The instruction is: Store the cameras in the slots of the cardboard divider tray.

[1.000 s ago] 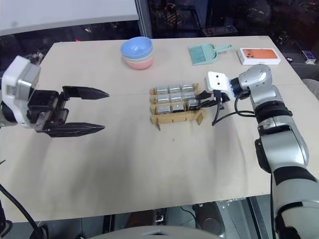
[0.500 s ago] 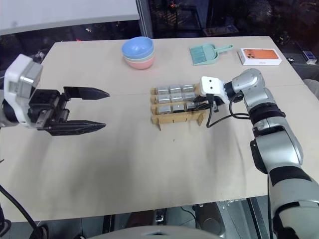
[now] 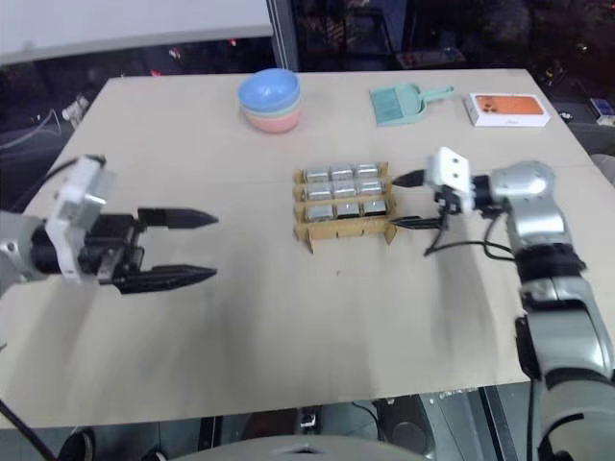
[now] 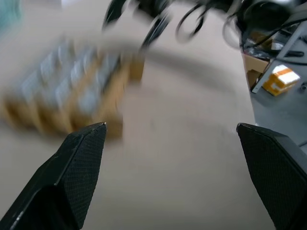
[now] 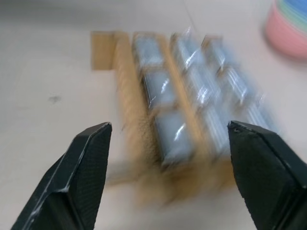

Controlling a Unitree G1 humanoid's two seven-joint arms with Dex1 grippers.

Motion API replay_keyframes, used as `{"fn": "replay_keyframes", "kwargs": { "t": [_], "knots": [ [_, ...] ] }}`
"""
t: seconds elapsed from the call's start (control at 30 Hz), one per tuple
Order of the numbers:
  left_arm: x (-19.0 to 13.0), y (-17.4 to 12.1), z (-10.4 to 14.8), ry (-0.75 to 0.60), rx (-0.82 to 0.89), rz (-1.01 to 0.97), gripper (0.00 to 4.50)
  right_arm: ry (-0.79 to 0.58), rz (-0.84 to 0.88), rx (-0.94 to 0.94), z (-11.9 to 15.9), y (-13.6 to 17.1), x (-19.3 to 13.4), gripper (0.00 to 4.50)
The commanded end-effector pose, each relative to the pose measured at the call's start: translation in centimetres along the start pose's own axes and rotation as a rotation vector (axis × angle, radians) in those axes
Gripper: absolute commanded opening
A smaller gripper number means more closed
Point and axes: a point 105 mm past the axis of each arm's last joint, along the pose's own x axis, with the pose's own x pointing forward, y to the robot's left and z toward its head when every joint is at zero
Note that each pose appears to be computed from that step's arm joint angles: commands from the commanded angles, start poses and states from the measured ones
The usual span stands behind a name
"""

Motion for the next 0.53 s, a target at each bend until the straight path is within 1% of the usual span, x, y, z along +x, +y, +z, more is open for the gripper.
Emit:
{"fn": "replay_keyframes", "kwargs": {
  "t": [0.03,0.07,0.17,0.2,0.27,0.33,0.47,0.53],
  "knots": [
    [-0.8,-1.0,-1.8,0.080,0.034,0.143,4.50,-0.059,-0.179,-0.026,0.7,1.6,-2.6,3.80],
    [-1.1,-1.2,-2.8,0.111,0.015,0.173,4.50,-0.062,-0.215,-0.002,0.2,2.3,-3.1,3.80],
    [-1.3,-1.6,-5.5,0.059,-0.034,0.307,4.50,-0.017,-0.255,0.137,-2.9,7.6,-4.9,3.80],
    [-1.4,-1.7,-6.2,0.057,-0.049,0.339,4.50,-0.005,-0.264,0.160,-3.3,8.6,-5.2,3.80],
    [-1.4,-2.2,-7.8,0.042,-0.045,0.379,4.50,0.001,-0.333,0.221,-4.4,10.1,-6.3,3.80],
    [-1.7,-1.6,-8.8,0.033,-0.043,0.456,4.50,0.015,-0.387,0.242,-5.2,10.9,-7.0,3.80],
    [-1.9,-0.6,-8.5,-0.072,-0.002,0.565,4.50,0.038,-0.440,0.277,-6.5,11.6,-7.9,3.80],
    [-2.0,-0.5,-9.0,-0.082,-0.001,0.573,4.50,0.052,-0.450,0.293,-7.0,11.8,-8.2,3.80]
  ]
}}
